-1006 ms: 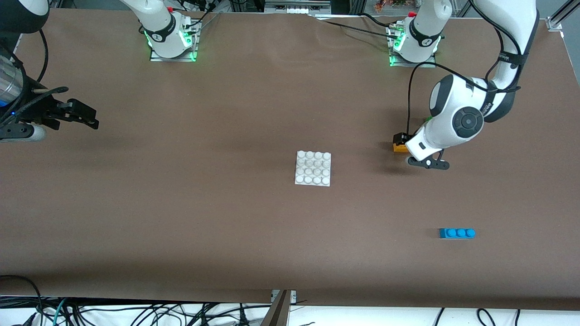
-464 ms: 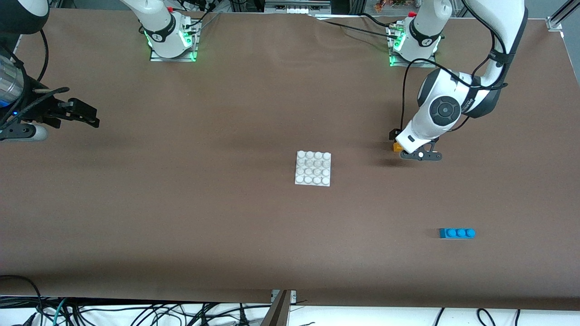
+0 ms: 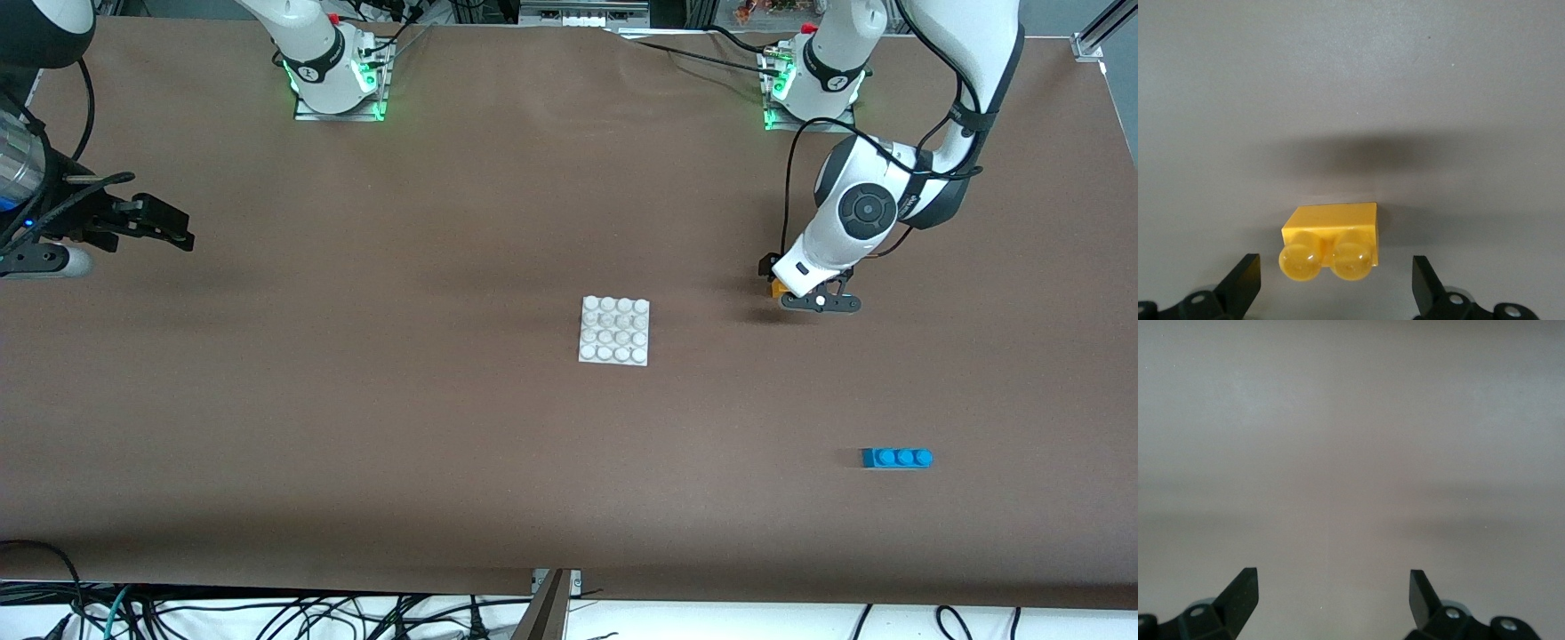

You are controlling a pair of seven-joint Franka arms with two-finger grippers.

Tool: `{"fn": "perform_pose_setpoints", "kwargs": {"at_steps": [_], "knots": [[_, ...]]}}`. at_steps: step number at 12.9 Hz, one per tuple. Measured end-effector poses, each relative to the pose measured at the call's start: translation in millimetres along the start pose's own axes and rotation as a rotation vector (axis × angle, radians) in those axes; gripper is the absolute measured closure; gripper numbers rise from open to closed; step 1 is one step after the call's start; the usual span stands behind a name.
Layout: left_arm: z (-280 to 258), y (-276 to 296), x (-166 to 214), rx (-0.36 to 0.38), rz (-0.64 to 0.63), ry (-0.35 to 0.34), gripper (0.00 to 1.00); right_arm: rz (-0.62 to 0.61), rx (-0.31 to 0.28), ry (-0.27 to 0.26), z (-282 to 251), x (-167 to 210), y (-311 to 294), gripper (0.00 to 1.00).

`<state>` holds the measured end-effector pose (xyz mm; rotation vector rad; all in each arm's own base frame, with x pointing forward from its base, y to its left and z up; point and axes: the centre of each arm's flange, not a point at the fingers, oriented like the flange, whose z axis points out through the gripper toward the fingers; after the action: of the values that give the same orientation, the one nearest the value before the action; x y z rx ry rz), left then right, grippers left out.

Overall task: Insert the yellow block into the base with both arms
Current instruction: 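Reach the left gripper down over the yellow brick, then close the left gripper on the yellow brick and lift it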

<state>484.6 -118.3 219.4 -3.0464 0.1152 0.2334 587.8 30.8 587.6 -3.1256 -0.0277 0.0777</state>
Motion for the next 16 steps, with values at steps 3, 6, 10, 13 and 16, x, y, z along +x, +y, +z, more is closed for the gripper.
{"fn": "perform_pose_setpoints", "kwargs": {"at_steps": [3,6,10,13,16], "knots": [[0.8,-14.6,3.2,-0.01,-0.004,0.02,0.0,0.001,0.0,0.0,0.0,0.1,0.6,0.0],[10.8,-16.9,-2.6,-0.022,-0.003,0.048,0.0,0.002,0.0,0.0,0.1,0.2,1.4,0.0],[12.5,-16.3,-4.1,-0.023,-0.001,0.05,0.03,0.004,0.0,0.0,0.3,0.3,2.4,0.0],[12.1,-14.1,-4.1,-0.024,0.003,0.053,0.13,0.005,0.0,0.0,0.3,0.3,3.2,0.0],[10.9,-2.1,-5.8,-0.027,0.027,0.056,0.18,0.014,0.0,0.0,0.4,0.6,8.1,0.0]]}}
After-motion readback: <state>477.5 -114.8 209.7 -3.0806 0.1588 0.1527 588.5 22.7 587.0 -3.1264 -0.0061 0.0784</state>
